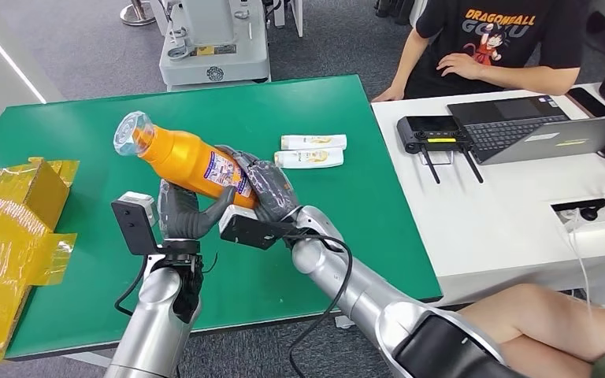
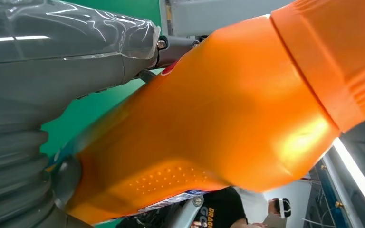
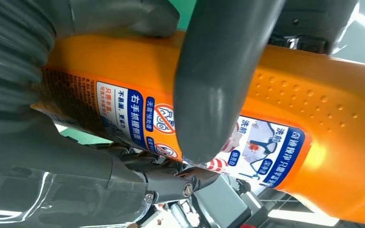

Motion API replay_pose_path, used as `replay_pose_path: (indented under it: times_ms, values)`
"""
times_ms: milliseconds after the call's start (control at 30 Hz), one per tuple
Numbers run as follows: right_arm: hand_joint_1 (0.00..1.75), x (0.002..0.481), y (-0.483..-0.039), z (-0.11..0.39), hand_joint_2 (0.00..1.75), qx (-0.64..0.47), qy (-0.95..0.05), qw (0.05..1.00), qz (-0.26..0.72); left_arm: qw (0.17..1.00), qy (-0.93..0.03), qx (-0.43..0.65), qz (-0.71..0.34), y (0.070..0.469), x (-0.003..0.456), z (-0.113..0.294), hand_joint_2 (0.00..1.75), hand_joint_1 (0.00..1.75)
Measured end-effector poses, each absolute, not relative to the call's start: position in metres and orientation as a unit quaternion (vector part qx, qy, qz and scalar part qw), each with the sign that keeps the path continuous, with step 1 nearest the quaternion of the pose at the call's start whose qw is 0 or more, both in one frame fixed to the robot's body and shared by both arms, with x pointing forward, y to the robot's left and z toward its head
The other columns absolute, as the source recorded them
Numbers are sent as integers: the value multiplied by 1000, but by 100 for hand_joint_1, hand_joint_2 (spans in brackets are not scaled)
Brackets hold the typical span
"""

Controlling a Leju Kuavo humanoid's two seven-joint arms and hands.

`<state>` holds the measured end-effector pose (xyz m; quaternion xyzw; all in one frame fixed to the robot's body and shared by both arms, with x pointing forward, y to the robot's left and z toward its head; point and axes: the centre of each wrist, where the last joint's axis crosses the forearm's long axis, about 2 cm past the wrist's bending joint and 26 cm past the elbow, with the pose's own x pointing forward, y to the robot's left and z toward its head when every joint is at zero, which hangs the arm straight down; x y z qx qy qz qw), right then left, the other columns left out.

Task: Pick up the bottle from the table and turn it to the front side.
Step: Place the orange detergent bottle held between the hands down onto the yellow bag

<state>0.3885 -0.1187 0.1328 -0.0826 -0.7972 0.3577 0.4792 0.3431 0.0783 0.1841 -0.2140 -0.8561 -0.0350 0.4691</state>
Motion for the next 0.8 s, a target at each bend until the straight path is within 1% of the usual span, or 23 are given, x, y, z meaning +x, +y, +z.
replay_pose_path:
  times_ms: [300,800]
  values:
    - [175,381,-107,126,175,-56,-795,496,345,470,-855,-218,-32,75,345,186,175,0]
    - [175,375,-103,119,175,-52,-781,515,349,474,-852,-219,-32,71,344,186,175,0]
